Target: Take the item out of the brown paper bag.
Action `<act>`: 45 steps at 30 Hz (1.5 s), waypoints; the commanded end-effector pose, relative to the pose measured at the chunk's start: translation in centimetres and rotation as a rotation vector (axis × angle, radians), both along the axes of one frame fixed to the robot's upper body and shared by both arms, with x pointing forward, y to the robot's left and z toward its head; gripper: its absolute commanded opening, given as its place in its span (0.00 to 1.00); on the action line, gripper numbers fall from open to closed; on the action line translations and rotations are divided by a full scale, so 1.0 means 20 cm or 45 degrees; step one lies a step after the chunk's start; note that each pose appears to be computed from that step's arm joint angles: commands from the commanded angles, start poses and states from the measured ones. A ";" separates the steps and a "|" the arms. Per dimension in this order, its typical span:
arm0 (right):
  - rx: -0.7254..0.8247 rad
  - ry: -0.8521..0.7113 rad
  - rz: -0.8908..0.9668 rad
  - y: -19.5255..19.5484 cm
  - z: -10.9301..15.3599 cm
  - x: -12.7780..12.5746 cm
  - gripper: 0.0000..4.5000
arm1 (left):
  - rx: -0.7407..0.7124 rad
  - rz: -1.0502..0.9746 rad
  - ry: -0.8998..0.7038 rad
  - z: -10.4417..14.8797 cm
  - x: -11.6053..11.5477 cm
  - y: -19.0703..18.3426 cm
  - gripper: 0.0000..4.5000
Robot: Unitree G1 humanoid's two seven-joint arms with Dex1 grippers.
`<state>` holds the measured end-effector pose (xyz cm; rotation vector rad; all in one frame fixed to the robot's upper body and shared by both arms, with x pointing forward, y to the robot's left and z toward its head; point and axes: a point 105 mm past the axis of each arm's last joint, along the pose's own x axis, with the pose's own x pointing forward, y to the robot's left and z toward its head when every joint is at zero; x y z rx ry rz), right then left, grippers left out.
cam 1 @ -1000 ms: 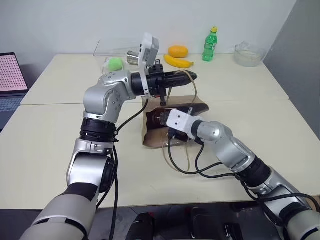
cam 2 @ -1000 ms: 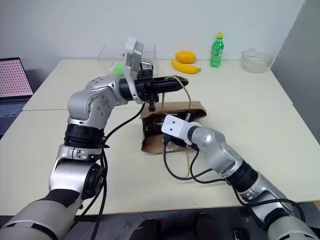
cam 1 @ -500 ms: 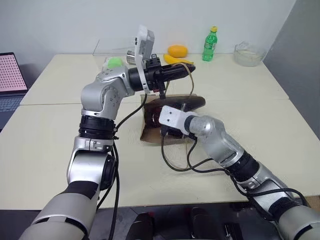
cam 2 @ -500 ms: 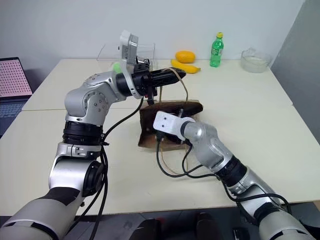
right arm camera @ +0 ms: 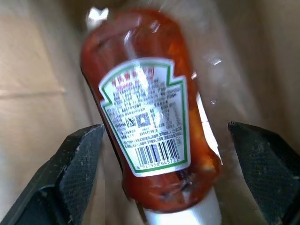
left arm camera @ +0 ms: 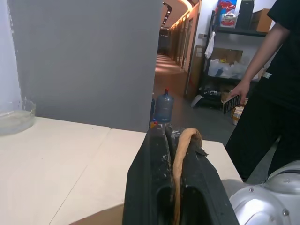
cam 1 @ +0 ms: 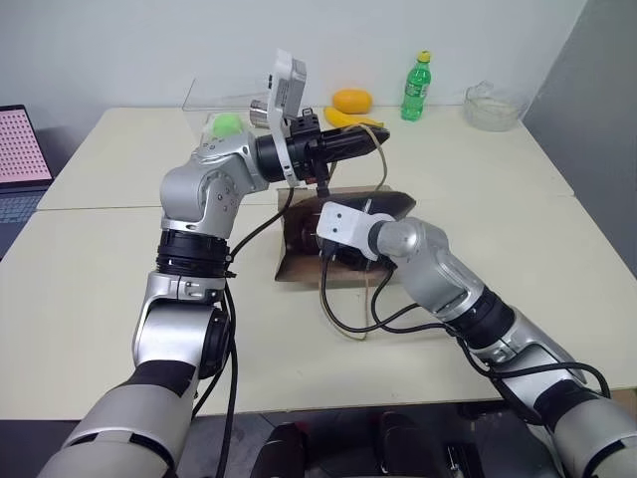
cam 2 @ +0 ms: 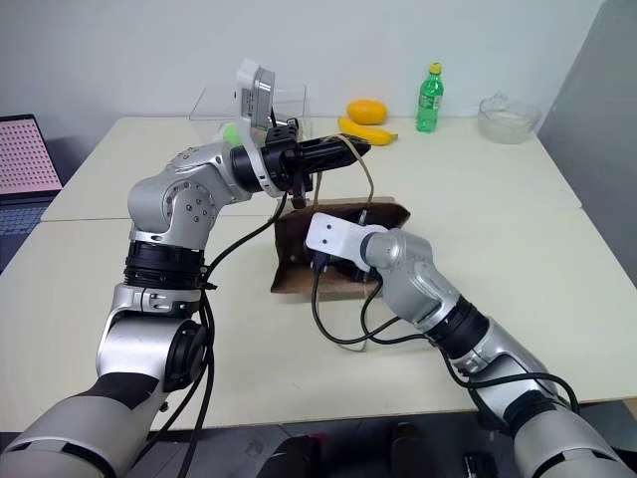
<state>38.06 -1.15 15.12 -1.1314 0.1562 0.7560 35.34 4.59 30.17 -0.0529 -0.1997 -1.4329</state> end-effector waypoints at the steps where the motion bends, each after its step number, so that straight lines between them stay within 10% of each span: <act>1: -0.079 -0.088 0.010 -0.02 0.04 0.05 0.99 | -0.037 -0.036 -0.091 0.10 -0.05 0.00 0.00; 17: -0.220 -0.030 0.018 -0.05 -0.13 0.14 0.99 | -0.036 -0.033 -0.097 0.09 -0.05 0.00 0.00; 22: -0.172 -0.008 0.023 -0.05 -0.13 0.13 0.80 | -0.030 -0.017 -0.096 0.08 -0.04 0.00 0.00; 45: 0.275 0.060 0.289 0.00 0.30 -0.19 0.80 | -0.018 0.184 -0.159 0.07 0.13 0.02 0.00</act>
